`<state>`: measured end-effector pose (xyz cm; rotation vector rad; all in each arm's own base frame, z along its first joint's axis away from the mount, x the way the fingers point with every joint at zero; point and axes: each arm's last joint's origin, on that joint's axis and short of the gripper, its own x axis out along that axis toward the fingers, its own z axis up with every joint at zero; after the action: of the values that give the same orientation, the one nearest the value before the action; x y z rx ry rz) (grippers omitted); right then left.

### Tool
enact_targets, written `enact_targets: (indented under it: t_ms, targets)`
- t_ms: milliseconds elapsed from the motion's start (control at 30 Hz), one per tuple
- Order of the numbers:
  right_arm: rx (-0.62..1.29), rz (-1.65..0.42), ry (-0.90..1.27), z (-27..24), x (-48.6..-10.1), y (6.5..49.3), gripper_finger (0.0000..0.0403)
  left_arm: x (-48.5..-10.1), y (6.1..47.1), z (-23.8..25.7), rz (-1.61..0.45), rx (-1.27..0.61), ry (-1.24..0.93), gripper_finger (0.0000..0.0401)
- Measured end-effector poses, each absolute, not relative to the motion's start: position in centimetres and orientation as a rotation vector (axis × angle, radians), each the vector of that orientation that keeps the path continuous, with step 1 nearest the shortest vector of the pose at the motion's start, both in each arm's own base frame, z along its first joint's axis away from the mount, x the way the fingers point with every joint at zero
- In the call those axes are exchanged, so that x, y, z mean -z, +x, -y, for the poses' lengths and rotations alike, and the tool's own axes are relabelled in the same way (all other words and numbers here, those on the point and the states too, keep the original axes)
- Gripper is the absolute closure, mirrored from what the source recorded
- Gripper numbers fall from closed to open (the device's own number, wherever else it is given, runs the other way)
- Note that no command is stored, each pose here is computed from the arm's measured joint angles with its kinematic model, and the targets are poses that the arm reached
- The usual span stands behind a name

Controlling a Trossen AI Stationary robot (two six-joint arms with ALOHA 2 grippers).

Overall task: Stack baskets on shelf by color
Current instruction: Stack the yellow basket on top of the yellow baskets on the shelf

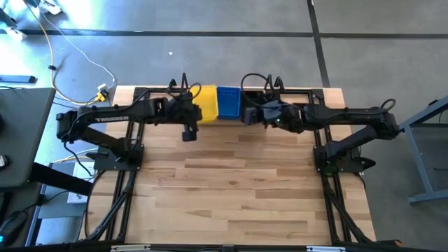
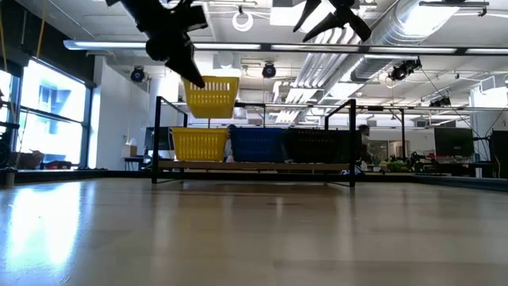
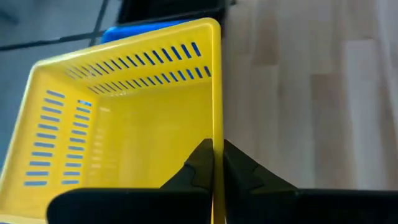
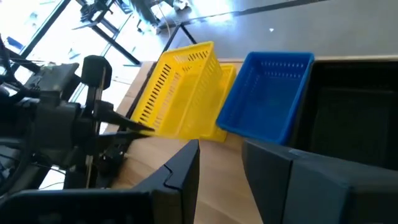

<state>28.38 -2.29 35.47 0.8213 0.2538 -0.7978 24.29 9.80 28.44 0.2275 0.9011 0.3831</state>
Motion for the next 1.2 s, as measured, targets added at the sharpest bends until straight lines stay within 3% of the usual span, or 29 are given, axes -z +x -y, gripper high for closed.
enact_targets:
  t_ms: [367, 1200]
  targets:
    - [0.766, -0.289, 0.809, 3.7, -35.7, 28.1, 0.0298, -25.5, 22.5, -12.8, -0.918, -0.394, 0.192, 0.0401]
    - [0.759, -0.292, 0.831, 3.9, -35.6, 28.1, 0.0298, -23.7, 21.4, -15.5, -1.006, -0.334, 0.147, 0.0396]
